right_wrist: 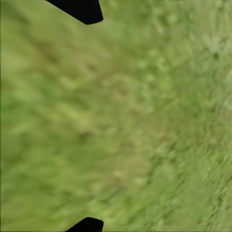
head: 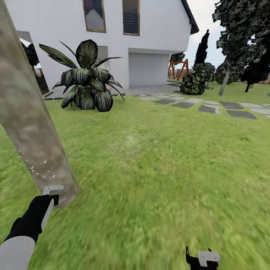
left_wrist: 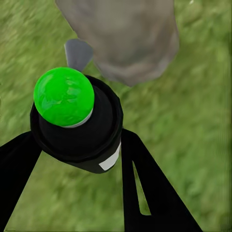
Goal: In the garden, pick up the pesticide atomizer on the floor and spray pesticide onto both trees until each tree trunk is fully covered.
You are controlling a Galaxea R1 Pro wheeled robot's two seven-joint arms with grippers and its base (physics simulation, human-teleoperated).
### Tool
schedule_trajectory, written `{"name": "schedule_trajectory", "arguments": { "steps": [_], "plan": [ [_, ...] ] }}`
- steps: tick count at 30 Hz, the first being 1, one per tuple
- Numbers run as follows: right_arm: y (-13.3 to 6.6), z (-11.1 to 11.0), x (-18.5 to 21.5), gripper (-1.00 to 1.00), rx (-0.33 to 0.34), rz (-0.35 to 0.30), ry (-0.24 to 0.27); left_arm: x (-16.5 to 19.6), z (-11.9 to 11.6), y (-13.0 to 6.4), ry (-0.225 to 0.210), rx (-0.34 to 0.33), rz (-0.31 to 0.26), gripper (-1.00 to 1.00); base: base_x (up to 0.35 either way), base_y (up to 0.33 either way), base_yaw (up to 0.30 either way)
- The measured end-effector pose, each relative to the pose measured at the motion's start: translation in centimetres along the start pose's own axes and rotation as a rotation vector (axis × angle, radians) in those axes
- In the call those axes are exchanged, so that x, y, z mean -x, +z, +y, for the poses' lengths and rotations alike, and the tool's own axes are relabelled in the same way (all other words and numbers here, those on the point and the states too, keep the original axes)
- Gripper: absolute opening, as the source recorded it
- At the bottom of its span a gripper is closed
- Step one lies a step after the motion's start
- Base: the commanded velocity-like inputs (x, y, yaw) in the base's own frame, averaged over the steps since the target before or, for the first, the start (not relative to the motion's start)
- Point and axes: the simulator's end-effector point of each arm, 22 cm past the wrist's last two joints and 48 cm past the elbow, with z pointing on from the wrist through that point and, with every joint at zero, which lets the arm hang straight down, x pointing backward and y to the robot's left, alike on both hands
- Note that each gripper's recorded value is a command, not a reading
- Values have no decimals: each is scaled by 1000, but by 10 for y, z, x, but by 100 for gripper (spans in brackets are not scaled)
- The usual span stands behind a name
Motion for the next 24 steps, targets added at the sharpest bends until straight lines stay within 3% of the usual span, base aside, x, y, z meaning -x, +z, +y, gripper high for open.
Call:
{"name": "schedule_trajectory", "arguments": {
  "steps": [9,19,24],
  "plan": [
    [0,0,0,100,0,0,1,0,0,0,1,1,0,-100,186,-216,273],
    [0,0,0,100,0,0,1,0,1,0,1,3,0,-100,132,-240,38],
    [0,0,0,100,0,0,1,0,2,0,1,4,0,-100,4,-272,202]
  ]
}}
